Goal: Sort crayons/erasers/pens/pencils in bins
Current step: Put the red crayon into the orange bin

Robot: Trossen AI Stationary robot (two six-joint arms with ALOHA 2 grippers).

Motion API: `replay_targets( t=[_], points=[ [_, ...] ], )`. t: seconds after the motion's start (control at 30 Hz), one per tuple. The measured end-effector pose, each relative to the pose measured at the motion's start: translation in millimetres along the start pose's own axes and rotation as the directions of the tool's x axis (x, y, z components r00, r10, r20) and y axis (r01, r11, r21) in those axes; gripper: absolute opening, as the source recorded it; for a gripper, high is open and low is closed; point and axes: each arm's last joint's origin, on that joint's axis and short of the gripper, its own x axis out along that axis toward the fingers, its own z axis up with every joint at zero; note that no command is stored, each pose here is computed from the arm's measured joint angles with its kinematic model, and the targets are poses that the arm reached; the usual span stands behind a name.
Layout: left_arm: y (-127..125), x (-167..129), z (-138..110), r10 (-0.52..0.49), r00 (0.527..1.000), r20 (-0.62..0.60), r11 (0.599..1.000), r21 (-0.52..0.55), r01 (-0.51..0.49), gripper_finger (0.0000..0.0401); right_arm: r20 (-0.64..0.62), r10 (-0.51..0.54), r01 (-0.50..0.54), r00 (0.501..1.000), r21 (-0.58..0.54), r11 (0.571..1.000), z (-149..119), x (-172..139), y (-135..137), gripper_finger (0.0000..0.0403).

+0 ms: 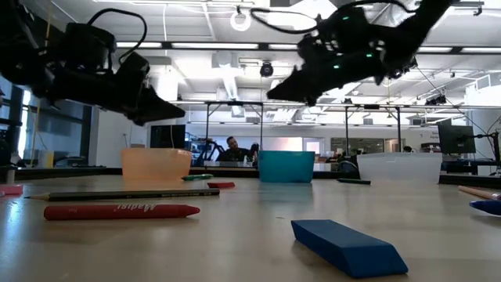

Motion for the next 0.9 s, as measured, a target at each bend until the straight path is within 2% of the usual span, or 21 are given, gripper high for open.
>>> replay_targets(
  t=[0.2, 0.43, 0.67, 0.8, 0.9],
  points=[
    [-25.2, 18.2, 6.8, -0.091, 0.979, -0.184, 0.994, 0.038, 0.100, 0.0003, 0.063, 0.035, -0.033, 0.997, -0.033, 0.999, -8.2, -28.7, 16.1, 0.0000],
    [-70.3, 27.8, 23.7, -0.159, 0.869, -0.468, 0.960, 0.131, 0.247, 0.0001, 0.147, 0.035, -0.018, 0.988, -0.110, 0.994, -0.5, -57.1, 19.6, 0.0000],
    [-126.0, 14.7, 48.5, -0.274, 0.754, -0.597, 0.881, 0.159, 0.446, 0.0000, 0.142, 0.066, -0.049, 0.988, -0.122, 0.991, -4.7, -66.8, 23.8, 0.0000],
    [-152.9, 4.4, 50.2, -0.290, 0.747, -0.598, 0.884, 0.131, 0.449, 0.0000, 0.069, 0.122, -0.113, 0.990, -0.125, 0.986, -11.8, -65.2, 36.7, 0.0000],
    [-173.2, -3.3, 41.7, -0.285, 0.731, -0.620, 0.894, 0.104, 0.436, 0.0000, 0.015, 0.174, -0.170, 0.985, -0.129, 0.977, -17.2, -64.8, 49.7, 0.0000]
  ],
)
